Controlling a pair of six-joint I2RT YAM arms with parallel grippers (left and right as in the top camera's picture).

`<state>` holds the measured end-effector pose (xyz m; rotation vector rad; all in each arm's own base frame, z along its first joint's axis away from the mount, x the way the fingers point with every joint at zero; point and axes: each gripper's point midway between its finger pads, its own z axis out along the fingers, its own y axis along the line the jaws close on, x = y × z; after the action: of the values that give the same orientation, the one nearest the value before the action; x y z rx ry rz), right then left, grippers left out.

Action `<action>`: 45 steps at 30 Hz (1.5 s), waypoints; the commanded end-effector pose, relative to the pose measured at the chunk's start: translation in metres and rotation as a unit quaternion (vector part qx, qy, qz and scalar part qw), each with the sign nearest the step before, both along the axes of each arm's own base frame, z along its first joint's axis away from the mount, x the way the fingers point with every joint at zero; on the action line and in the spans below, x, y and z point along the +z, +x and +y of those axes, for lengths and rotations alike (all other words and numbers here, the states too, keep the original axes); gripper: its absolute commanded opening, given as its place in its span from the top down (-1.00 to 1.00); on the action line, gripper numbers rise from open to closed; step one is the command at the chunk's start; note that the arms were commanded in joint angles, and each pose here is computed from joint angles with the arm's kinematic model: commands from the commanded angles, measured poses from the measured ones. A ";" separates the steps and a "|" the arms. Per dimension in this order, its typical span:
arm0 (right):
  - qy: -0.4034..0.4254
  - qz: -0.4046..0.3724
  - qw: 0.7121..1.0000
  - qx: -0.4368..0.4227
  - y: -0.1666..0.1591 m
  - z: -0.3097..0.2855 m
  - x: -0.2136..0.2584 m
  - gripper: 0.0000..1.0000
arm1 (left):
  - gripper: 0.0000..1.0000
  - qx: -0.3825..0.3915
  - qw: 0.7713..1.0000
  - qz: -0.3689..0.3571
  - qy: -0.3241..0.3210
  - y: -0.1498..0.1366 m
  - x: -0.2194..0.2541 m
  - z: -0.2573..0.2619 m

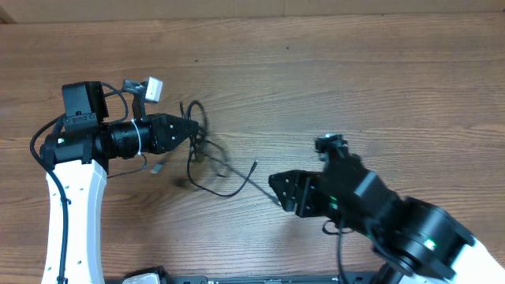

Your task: Untangle cables

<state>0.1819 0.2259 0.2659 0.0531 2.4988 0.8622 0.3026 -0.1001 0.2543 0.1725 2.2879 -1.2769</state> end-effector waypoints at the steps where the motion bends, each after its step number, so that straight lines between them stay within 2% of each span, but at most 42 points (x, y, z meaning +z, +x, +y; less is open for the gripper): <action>1: -0.031 0.025 0.999 -0.004 0.009 0.009 -0.023 -0.33 | 0.92 -0.042 0.997 -0.050 -0.041 -0.008 0.024 -0.010; 8: -0.057 0.087 0.994 -0.015 0.012 0.022 -0.056 -0.34 | 0.91 -0.039 0.998 -0.039 -0.040 -0.010 0.021 -0.010; 10: -0.056 0.103 0.993 -0.031 0.013 0.023 -0.062 -0.46 | 0.91 -0.034 0.998 -0.027 -0.046 -0.010 0.022 -0.010; 12: -0.049 0.118 0.990 -0.051 0.016 0.026 -0.066 -0.68 | 0.91 -0.043 0.996 -0.023 -0.070 -0.014 0.028 -0.014; 13: -0.045 0.121 0.990 -0.056 0.017 0.028 -0.067 -0.70 | 0.91 -0.049 0.995 -0.025 -0.084 -0.016 0.033 -0.016; 15: -0.040 0.123 0.990 -0.062 0.020 0.032 -0.069 -0.68 | 0.91 -0.066 0.991 -0.031 -0.116 -0.020 0.044 -0.020; 16: -0.037 0.126 0.989 -0.067 0.022 0.034 -0.069 -0.60 | 0.91 -0.072 0.988 -0.033 -0.129 -0.023 0.048 -0.021; 20: 0.002 0.172 0.973 -0.156 0.027 0.032 -0.072 -0.61 | 0.91 -0.090 0.978 -0.014 -0.188 -0.031 0.066 -0.026; 23: 0.036 0.190 0.960 -0.204 0.032 0.034 -0.069 -0.69 | 0.91 -0.081 0.976 0.024 -0.203 -0.031 0.067 -0.026; 29: 0.094 0.163 0.960 -0.208 0.053 0.048 -0.049 -0.72 | 0.91 -0.094 0.970 0.021 -0.225 -0.035 0.075 -0.027; 37: 0.117 0.159 0.959 -0.204 0.069 0.063 -0.051 -0.61 | 0.91 -0.100 0.965 0.030 -0.241 -0.038 0.080 -0.028; 40: 0.122 0.170 0.959 -0.192 0.073 0.076 -0.059 -0.49 | 0.91 -0.099 0.965 0.033 -0.242 -0.038 0.080 -0.028; 42: 0.118 0.191 0.955 -0.194 0.073 0.083 -0.072 -0.35 | 0.91 -0.099 0.965 0.033 -0.242 -0.038 0.080 -0.028; 45: 0.108 0.236 0.946 -0.195 0.070 0.094 -0.095 -0.32 | 0.91 -0.099 0.965 0.033 -0.242 -0.038 0.080 -0.028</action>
<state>0.2551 0.3103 0.1906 0.8310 2.5809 1.0301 0.2693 -0.1274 0.3212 0.1624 2.0191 -1.8894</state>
